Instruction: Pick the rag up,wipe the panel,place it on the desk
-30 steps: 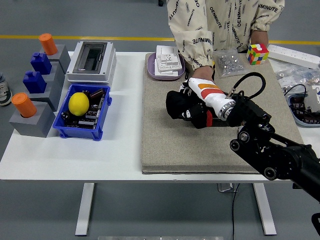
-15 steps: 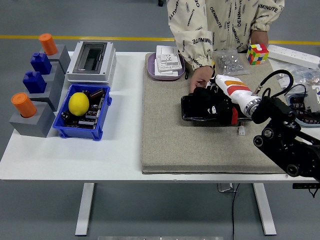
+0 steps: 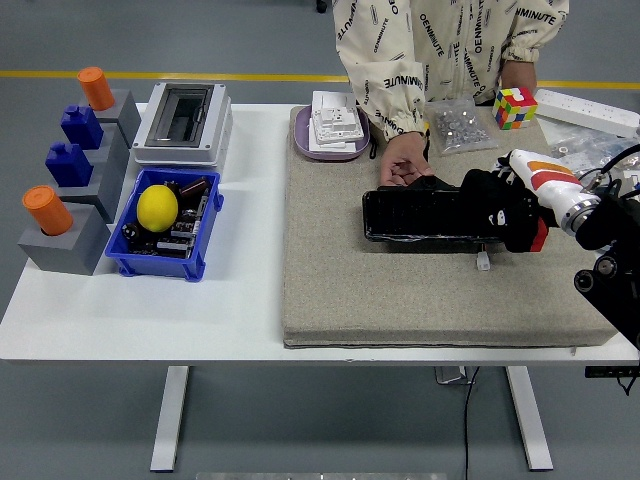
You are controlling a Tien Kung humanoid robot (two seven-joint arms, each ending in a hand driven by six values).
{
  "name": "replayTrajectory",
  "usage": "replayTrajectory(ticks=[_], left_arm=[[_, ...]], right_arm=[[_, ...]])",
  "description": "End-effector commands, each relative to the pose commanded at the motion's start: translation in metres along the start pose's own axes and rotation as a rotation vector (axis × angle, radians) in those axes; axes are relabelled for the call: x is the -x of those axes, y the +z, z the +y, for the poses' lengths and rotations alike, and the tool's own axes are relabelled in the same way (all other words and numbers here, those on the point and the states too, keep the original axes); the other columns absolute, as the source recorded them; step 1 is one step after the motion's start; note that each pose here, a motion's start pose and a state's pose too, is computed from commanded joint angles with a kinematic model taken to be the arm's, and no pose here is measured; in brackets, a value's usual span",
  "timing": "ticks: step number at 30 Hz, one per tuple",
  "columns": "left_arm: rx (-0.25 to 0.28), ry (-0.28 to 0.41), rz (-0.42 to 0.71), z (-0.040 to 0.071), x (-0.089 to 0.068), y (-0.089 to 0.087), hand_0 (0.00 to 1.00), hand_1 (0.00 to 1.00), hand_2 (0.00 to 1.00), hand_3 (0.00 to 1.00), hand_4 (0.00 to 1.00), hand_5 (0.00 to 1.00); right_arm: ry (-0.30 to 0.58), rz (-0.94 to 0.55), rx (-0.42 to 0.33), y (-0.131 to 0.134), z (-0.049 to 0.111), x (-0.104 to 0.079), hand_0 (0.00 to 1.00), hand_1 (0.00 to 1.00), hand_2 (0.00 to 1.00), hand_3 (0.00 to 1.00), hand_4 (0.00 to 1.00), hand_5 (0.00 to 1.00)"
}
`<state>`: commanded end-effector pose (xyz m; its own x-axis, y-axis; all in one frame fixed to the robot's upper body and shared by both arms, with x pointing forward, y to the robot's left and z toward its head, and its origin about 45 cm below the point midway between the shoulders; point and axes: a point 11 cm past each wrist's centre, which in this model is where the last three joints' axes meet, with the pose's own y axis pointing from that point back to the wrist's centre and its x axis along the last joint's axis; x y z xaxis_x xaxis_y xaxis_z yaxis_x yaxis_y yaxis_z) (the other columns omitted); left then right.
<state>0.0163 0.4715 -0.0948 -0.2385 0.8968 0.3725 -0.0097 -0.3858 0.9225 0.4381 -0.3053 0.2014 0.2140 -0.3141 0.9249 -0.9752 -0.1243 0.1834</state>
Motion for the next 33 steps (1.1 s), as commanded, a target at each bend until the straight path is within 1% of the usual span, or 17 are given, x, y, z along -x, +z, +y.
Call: replayTrajectory(ticks=[7, 14, 22, 33], left_arm=[[-0.001, -0.001, 0.002, 0.000, 0.001, -0.001, 0.642, 0.691, 0.733, 0.566, 0.592, 0.469], [-0.003, 0.000, -0.001, 0.000, 0.000, -0.002, 0.642, 0.692, 0.732, 0.564, 0.592, 0.469], [-0.006, 0.002, -0.005, 0.000, -0.001, -0.003, 0.643, 0.692, 0.733, 0.564, 0.594, 0.471], [-0.007, 0.006, -0.013, 0.000, -0.004, -0.004, 0.642, 0.691, 0.733, 0.565, 0.592, 0.469]], right_arm=[[0.013, 0.007, 0.038, 0.018, 0.005, -0.007, 0.260, 0.341, 0.425, 0.424, 0.992, 0.024], [0.011, 0.007, 0.040, 0.020, 0.006, -0.006, 0.258, 0.341, 0.424, 0.424, 0.992, 0.025], [-0.006, -0.005, 0.016, 0.008, 0.005, 0.004, 0.258, 0.341, 0.424, 0.424, 0.992, 0.026], [-0.034, -0.013, -0.047, -0.024, -0.003, 0.018, 0.257, 0.341, 0.424, 0.424, 0.993, 0.028]])
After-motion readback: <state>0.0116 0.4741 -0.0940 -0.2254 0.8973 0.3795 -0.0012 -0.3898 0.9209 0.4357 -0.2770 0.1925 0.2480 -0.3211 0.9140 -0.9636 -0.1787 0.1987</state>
